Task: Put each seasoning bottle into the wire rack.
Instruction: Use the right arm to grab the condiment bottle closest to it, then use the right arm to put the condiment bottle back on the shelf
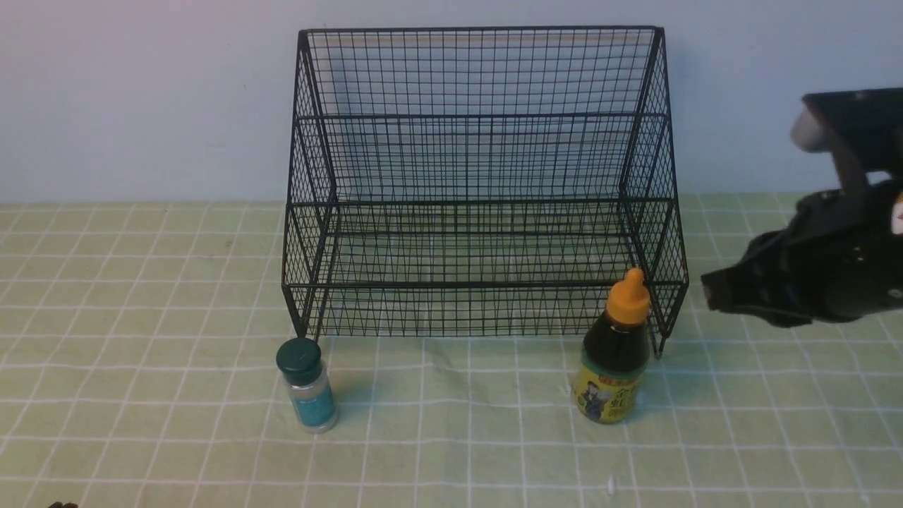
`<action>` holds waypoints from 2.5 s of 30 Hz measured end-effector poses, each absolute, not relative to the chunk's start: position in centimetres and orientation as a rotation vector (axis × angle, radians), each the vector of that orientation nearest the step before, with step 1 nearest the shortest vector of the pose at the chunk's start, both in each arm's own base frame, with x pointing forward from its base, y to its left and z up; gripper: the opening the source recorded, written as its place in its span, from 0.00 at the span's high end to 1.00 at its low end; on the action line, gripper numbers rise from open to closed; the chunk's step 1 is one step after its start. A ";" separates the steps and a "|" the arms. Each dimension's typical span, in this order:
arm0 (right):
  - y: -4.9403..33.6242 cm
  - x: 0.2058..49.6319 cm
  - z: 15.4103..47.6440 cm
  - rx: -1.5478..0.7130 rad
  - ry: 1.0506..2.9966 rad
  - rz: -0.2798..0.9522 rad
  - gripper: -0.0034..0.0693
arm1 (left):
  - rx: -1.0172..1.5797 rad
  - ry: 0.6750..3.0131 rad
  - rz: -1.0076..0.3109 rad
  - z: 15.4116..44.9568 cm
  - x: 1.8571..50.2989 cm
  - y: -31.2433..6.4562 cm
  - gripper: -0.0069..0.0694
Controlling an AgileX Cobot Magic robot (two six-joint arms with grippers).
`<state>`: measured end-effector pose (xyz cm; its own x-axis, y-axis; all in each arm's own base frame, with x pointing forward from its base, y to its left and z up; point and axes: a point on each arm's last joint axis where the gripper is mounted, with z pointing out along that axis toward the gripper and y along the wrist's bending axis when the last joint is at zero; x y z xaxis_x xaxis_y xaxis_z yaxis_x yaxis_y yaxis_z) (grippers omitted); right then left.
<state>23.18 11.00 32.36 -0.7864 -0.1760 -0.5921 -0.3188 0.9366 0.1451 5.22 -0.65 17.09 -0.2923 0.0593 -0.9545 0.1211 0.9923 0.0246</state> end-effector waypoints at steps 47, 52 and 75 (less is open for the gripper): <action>15.6 29.3 37.8 -0.595 2.257 0.154 0.55 | 0.131 1.868 -0.061 17.1 5.2 -0.7 0.92; 16.4 31.4 35.8 -0.618 2.243 0.098 0.55 | 0.131 1.868 -0.061 17.1 5.2 -0.7 0.92; 18.1 34.6 29.8 -0.589 2.411 0.060 0.43 | 0.131 1.868 -0.061 17.1 5.2 -0.7 0.92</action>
